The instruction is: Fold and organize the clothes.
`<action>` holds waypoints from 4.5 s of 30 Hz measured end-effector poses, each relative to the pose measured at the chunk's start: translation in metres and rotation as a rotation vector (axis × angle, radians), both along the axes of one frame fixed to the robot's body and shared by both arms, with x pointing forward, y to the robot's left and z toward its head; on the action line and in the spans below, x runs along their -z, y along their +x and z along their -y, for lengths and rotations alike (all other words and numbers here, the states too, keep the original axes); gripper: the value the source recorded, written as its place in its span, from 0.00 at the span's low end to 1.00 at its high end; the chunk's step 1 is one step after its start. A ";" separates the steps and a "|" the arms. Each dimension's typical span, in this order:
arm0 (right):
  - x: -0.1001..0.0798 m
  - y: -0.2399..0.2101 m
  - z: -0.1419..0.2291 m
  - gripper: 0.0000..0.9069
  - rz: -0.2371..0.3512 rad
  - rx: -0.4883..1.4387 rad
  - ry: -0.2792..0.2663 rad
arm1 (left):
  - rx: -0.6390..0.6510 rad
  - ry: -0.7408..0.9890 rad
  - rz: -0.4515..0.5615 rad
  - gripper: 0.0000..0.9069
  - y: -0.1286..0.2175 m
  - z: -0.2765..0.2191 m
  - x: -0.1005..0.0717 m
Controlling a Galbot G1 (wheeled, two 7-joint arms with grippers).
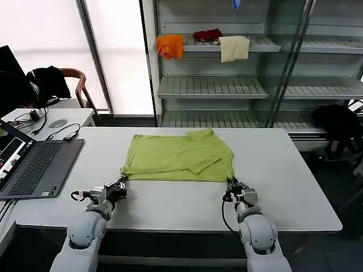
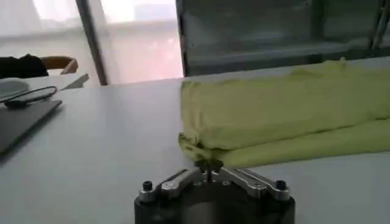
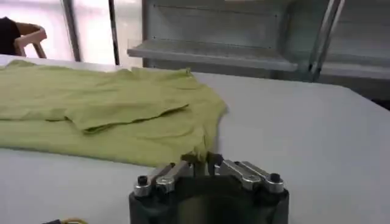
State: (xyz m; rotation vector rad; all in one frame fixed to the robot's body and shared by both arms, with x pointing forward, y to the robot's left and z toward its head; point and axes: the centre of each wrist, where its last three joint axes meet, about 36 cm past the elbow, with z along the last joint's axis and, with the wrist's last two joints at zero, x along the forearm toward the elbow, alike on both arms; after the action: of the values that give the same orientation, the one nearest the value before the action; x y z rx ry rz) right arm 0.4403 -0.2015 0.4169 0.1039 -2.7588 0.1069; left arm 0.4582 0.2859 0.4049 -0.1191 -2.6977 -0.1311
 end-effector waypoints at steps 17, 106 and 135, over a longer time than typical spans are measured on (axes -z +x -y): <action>-0.021 -0.059 -0.005 0.00 0.024 -0.041 0.043 | -0.029 -0.031 0.035 0.00 -0.054 -0.011 -0.023; -0.022 0.171 -0.054 1.00 -0.048 -0.048 0.041 | 0.026 -0.048 -0.022 1.00 0.106 -0.047 -0.034; 0.001 0.177 -0.057 0.00 -0.109 -0.084 -0.012 | 0.046 -0.055 -0.073 0.01 0.107 -0.059 -0.016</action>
State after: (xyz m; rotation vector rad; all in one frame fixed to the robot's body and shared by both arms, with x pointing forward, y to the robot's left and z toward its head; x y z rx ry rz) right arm 0.6171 -0.1447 0.4159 0.2167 -2.6452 0.1358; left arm 0.5648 0.3446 0.4214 -0.1981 -2.6272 -0.0652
